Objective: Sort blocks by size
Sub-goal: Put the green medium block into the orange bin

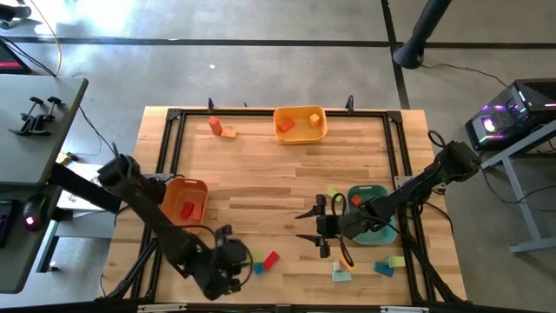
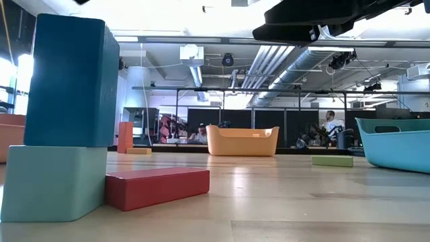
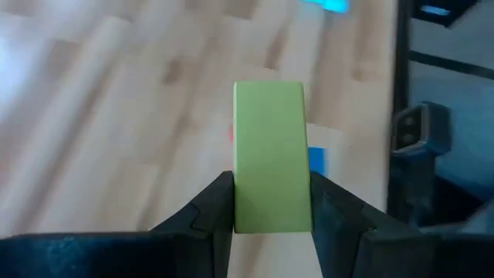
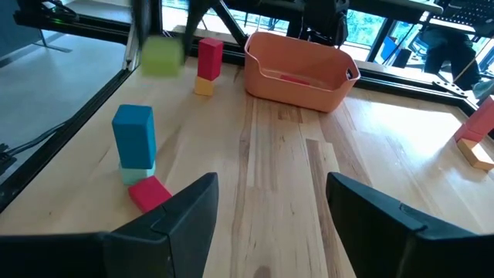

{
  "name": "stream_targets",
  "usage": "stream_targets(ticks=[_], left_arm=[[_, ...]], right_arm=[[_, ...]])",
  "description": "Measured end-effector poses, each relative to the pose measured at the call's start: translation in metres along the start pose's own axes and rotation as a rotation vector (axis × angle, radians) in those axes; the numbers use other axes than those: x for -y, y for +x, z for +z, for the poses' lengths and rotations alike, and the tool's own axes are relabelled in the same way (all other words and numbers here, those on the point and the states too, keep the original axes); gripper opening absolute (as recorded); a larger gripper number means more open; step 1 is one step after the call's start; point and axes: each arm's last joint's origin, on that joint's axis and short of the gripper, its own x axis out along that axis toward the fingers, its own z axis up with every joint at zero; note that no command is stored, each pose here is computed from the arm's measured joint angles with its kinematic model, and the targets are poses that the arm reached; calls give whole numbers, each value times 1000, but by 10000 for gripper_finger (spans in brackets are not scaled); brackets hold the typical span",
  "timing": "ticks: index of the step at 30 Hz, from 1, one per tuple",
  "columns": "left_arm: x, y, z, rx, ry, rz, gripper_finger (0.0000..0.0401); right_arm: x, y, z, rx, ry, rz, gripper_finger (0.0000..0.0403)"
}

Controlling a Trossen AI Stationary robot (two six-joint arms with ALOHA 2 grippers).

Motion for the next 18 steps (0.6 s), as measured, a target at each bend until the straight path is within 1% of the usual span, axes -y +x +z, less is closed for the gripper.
stream_targets(ticks=[3, 6, 9, 12, 14, 18], left_arm=[[-15, -17, -2, 6, -15, 102, 118], [-38, -33, -4, -27, -95, 240, 118], [-61, -43, -10, -116, -173, 408, 118], [-80, -45, -18, -229, -240, 560, 118], [-91, -40, -28, -313, -271, 604, 118], [-115, -27, -55, -430, -345, 624, 118]], right_arm=[[0, 0, 0, 0, 0, 0, 239], [0, 0, 0, 0, 0, 0, 239], [0, 0, 0, 0, 0, 0, 239], [0, 0, 0, 0, -1, 0, 239], [0, 0, 0, -1, -1, 0, 239], [0, 0, 0, -3, -3, 0, 239]])
